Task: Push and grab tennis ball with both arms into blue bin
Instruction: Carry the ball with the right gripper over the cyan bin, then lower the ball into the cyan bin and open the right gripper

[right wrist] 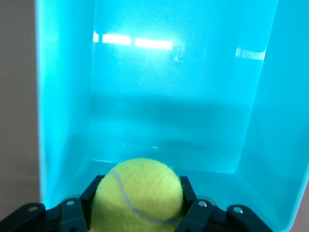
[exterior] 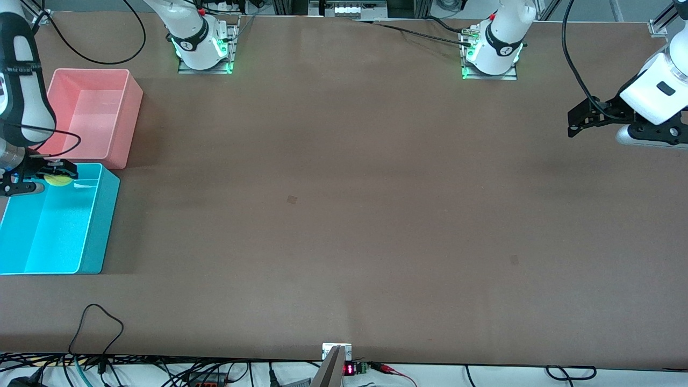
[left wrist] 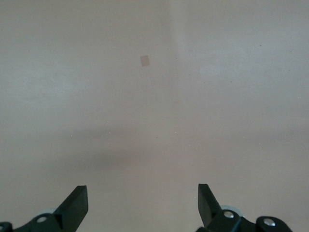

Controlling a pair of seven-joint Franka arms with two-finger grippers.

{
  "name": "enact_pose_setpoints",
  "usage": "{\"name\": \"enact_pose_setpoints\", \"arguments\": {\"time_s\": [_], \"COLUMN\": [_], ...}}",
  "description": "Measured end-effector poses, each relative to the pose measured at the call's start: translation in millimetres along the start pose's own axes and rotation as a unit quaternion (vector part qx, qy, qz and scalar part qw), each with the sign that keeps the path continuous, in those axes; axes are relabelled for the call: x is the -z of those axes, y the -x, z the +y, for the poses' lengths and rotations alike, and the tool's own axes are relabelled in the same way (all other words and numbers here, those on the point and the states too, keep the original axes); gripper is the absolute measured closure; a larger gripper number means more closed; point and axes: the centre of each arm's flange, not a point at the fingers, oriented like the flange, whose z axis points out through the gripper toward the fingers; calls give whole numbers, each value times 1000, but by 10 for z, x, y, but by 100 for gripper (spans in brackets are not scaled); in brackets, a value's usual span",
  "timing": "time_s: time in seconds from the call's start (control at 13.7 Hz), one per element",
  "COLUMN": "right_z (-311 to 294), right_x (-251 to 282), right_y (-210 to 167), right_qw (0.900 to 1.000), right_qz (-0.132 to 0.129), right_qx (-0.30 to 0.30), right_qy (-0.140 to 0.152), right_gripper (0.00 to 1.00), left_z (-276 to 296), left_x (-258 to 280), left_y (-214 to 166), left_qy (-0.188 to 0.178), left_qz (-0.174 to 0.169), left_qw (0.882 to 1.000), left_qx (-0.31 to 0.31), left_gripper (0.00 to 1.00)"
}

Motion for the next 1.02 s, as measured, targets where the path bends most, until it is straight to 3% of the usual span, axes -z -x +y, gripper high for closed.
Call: {"name": "enact_pose_setpoints", "arguments": {"time_s": [0.51, 1.02], "right_z": [82, 144], "right_x": [-709, -857], "right_y": [-16, 11], "right_qw": [1000, 999], "right_qz": [-25, -28], "right_qx": [-4, -10], "right_qy": [12, 17], "right_gripper": [33, 33], "left_z": [-2, 4], "left_x": [-1, -2], "left_y": [1, 1], "left_qy": [0, 0], "left_qz": [0, -1], "left_qw": [1000, 1000], "left_qx": [0, 0], "left_gripper": [0, 0]}}
